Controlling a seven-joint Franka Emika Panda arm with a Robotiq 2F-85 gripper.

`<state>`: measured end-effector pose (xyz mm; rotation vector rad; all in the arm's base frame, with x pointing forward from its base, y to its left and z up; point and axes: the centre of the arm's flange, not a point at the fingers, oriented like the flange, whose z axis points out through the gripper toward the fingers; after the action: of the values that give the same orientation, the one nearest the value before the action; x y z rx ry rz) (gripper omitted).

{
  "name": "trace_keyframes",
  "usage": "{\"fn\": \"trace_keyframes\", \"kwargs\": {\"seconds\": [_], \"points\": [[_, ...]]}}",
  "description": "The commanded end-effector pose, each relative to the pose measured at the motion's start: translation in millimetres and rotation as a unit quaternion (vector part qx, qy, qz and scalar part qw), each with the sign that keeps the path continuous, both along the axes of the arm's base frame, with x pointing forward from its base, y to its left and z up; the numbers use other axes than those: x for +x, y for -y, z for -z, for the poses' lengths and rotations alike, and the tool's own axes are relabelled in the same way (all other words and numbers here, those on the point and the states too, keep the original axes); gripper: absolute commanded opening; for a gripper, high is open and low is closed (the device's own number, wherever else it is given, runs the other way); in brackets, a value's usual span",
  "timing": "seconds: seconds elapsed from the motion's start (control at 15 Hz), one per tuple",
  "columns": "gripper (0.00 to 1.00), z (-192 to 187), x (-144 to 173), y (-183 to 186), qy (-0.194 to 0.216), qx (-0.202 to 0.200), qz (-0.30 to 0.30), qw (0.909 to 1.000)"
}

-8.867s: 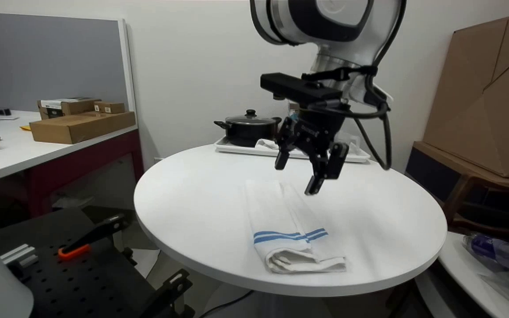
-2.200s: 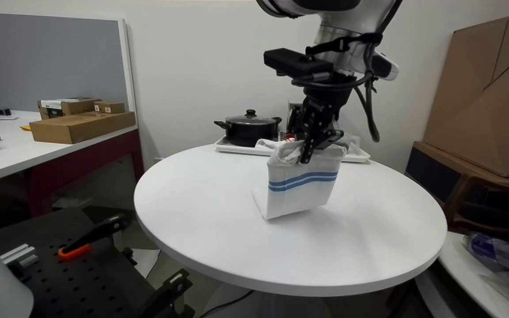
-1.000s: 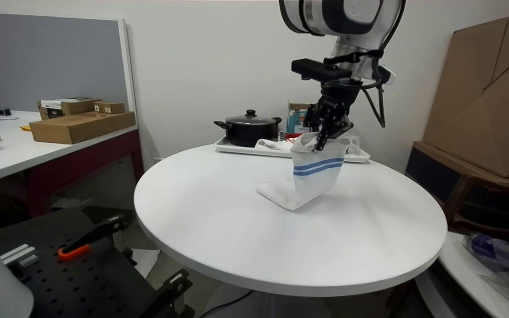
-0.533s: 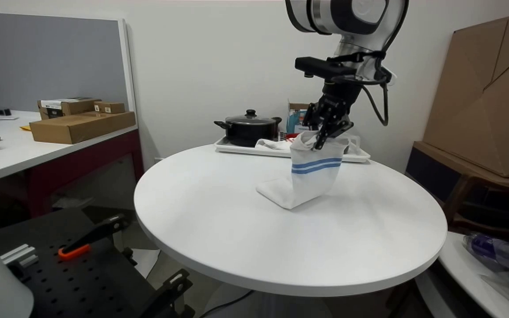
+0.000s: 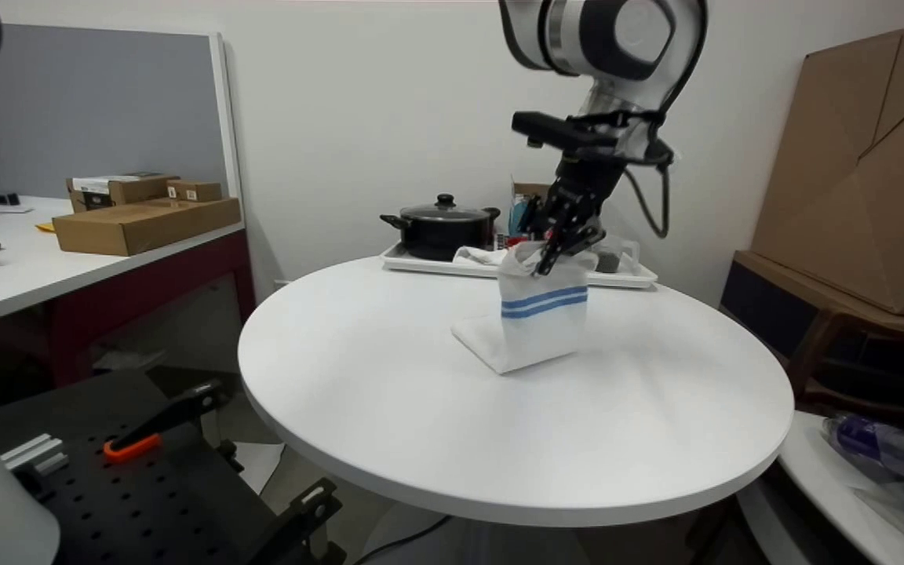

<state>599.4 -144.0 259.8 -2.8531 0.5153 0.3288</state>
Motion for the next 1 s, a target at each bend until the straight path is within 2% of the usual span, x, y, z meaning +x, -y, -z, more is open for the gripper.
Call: {"fn": "trace_keyframes", "kwargs": {"seconds": [0.0, 0.2, 0.27, 0.4, 0.6, 0.67, 0.8, 0.93], "points": [[0.08, 19, -2, -15, -0.01, 0.004, -0.01, 0.9999], [0.08, 47, -2, -35, -0.022, 0.005, -0.025, 0.9994], [0.03, 47, -2, -34, -0.021, 0.005, -0.024, 0.9995], [0.04, 36, -5, -21, -0.005, -0.002, -0.001, 1.0], [0.03, 48, -3, -14, -0.004, -0.008, 0.028, 0.9996], [0.03, 50, 6, 0, -0.005, -0.014, 0.032, 0.9994], [0.03, 71, 12, -1, -0.018, -0.016, 0.038, 0.999], [0.03, 101, 14, -18, -0.03, -0.018, 0.042, 0.9985]]}}
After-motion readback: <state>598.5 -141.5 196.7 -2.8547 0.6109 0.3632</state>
